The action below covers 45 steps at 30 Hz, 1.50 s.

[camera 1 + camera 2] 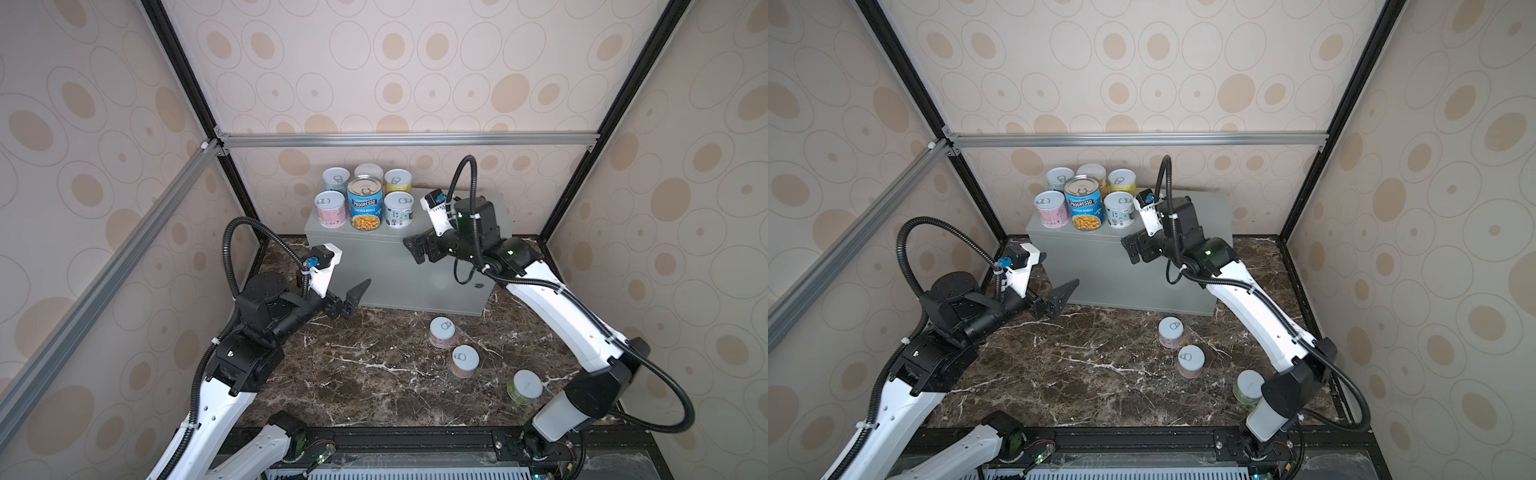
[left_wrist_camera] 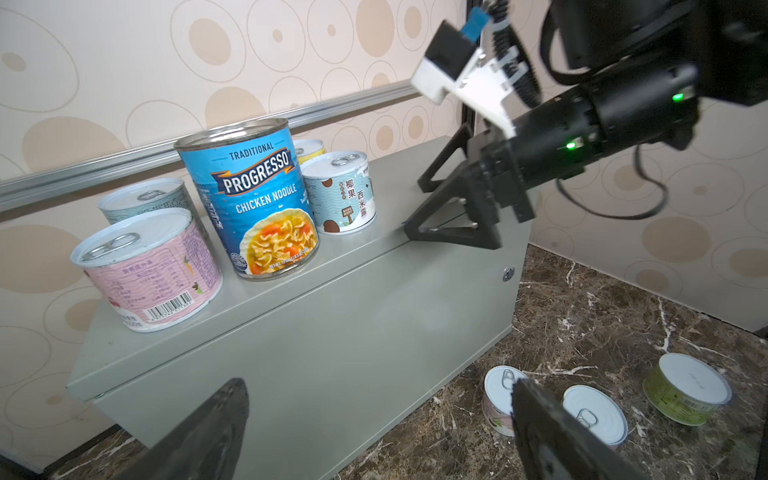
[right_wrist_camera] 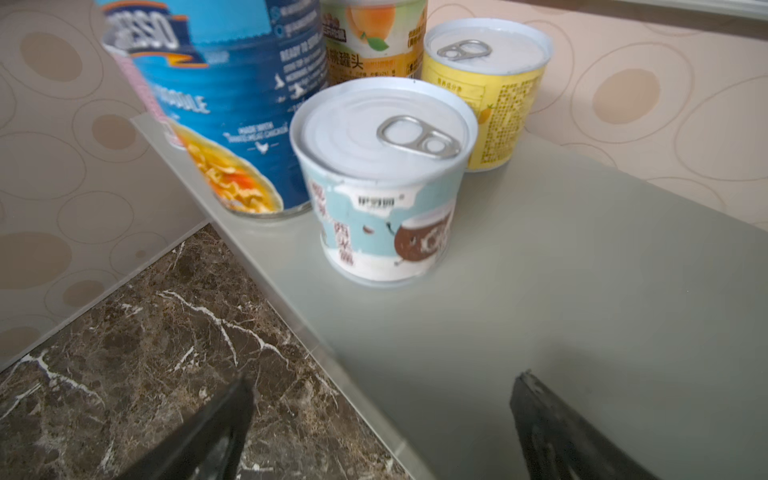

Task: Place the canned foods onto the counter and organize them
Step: 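Draw the right gripper back and swing it down toward the floor cans, then close the right gripper around the pink-labelled white-lidded can on the floor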

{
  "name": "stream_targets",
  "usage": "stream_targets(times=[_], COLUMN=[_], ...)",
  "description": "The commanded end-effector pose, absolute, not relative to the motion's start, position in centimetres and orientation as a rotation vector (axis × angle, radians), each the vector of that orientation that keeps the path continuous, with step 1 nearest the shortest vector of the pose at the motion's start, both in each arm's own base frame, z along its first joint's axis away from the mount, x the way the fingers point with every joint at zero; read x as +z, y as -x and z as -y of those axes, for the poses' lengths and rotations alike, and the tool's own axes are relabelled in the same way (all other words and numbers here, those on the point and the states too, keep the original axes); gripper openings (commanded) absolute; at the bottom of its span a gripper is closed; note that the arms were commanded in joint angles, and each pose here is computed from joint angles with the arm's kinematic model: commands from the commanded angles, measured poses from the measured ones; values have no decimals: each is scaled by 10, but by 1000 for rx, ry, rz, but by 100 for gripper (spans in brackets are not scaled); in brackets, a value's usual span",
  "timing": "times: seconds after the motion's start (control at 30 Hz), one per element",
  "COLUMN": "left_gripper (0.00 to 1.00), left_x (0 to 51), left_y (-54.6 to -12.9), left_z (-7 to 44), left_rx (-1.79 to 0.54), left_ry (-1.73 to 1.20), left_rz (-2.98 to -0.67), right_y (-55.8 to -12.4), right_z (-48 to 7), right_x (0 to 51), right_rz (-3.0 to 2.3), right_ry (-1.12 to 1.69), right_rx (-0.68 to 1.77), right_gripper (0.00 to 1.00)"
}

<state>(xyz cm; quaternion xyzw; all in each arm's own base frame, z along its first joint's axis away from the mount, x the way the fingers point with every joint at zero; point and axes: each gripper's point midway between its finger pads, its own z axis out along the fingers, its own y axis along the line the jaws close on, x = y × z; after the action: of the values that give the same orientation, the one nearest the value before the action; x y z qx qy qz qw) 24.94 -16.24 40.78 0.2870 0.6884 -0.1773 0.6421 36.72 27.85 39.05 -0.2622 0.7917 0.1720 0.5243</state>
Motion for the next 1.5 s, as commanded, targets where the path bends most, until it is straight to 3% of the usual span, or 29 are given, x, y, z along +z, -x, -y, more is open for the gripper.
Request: stream_targets(times=[0.0,0.2,0.47,0.93,1.47], left_gripper=[98,98,98,98,98], left_x=[413,405,391,381,375], left_y=[-243,-240,-241,-245,-253], left_z=[162,167,175,185,192], left_rx=[-394,-448,-497,-558,-547], left_ry=[-673,-669,-686,-703,-745], left_rz=[-1530,-1532,-1553,-1571,-1586], right_y=[-331,-276,-242,-231,-264], right_z=[-257,-230,-221,-209,-208], right_x=[399,355,284,156,74], right_rz=[-1882,-1977,-2090,-2321,-2477], right_ry=[583,561,497,348,151], right_rx=[345,210,266,224,175], right_gripper=[100,100,100,100,100])
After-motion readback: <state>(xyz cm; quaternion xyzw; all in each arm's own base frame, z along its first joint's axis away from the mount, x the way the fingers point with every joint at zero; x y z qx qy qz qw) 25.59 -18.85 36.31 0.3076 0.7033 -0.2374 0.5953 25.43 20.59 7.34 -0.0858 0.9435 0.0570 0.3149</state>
